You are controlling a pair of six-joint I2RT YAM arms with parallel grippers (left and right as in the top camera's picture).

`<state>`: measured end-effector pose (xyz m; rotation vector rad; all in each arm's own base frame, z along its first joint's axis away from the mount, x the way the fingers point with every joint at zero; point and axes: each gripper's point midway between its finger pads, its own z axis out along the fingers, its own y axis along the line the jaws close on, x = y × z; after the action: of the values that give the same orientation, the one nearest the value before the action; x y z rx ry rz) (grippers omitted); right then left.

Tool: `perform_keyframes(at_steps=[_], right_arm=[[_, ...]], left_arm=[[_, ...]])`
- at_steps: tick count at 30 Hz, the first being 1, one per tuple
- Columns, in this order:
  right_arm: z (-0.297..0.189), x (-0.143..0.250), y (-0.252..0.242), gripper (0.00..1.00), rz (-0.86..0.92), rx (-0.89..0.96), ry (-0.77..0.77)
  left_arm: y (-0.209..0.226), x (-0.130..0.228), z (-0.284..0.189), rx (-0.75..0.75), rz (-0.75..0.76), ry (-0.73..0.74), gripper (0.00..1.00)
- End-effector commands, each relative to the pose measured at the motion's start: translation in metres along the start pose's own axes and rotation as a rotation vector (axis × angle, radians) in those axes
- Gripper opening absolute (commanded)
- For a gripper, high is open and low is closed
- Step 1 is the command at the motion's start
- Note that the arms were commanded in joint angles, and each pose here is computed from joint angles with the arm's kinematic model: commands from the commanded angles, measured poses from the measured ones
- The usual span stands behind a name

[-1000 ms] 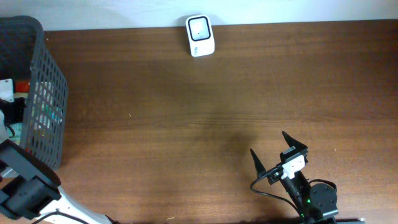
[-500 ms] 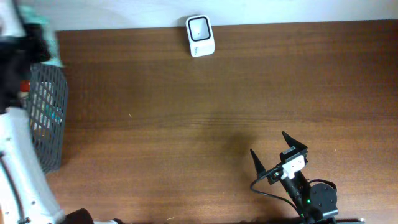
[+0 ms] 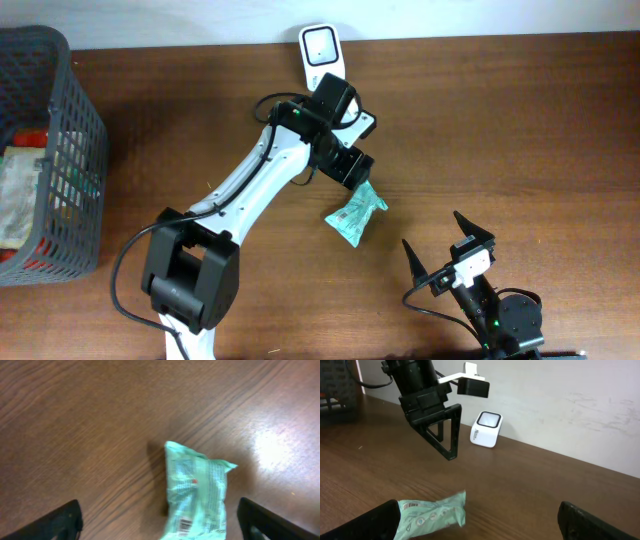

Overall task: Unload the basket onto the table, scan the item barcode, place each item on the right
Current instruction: 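Pick a mint-green wrapped pack from the basket with the left gripper, drop on table, then pick a yellow-white snack bag from the basket with the left gripper, place center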

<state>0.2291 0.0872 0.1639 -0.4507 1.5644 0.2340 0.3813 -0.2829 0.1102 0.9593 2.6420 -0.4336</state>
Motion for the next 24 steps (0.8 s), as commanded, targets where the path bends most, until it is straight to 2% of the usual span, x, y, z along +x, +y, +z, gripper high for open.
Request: perform_keyframes(at_steps=[1,3,4,5,7,8,9,10,11,12,14,17,21,24], right_arm=[[0.000,0.002,0.001,0.99,0.003,-0.003,0.002],[0.000,0.002,0.001,0.99,0.003,-0.003,0.002],[0.000,0.002,0.001,0.99,0.003,-0.003,0.002],[0.000,0.002,0.001,0.99,0.003,-0.003,0.002],[0.000,0.002,0.001,0.99,0.003,-0.003,0.002],[0.000,0.002,0.001,0.99,0.003,-0.003,0.002],[0.000,0.002,0.001,0.99,0.003,-0.003,0.002],[0.000,0.002,0.001,0.99,0.003,-0.003,0.002],[0.000,0.002,0.001,0.99,0.003,-0.003,0.002],[0.000,0.002,0.001,0.99,0.003,-0.003,0.002],[0.000,0.002,0.001,0.99,0.003,-0.003,0.002],[0.000,0.002,0.001,0.99,0.003,-0.003,0.002],[0.000,0.002,0.001,0.99,0.003,-0.003,0.002],[0.000,0.002,0.001,0.99,0.003,-0.003,0.002]], left_arm=[[0.024,-0.021,-0.022,-0.051,-0.032,-0.053,0.99],[0.049,-0.054,-0.077,-0.099,-0.049,-0.169,0.99],[0.084,-0.072,-0.136,-0.211,-0.091,-0.272,0.99],[0.100,-0.077,-0.163,-0.265,-0.114,-0.319,0.99],[0.170,-0.078,-0.278,-0.493,-0.228,-0.523,0.99],[0.203,-0.062,-0.323,-0.611,-0.336,-0.590,0.99],[0.245,-0.027,-0.370,-0.768,-0.517,-0.640,0.99],[0.274,0.006,-0.397,-0.880,-0.660,-0.660,0.99],[0.311,0.059,-0.427,-1.010,-0.833,-0.654,0.99],[0.330,0.092,-0.438,-1.062,-0.916,-0.629,0.99],[0.360,0.155,-0.450,-1.127,-1.059,-0.566,0.99],[0.383,0.216,-0.431,-1.140,-1.173,-0.438,0.99],[0.408,0.301,-0.317,-0.988,-1.192,-0.103,1.00],[0.406,0.347,-0.264,-0.916,-1.176,0.037,1.00]])
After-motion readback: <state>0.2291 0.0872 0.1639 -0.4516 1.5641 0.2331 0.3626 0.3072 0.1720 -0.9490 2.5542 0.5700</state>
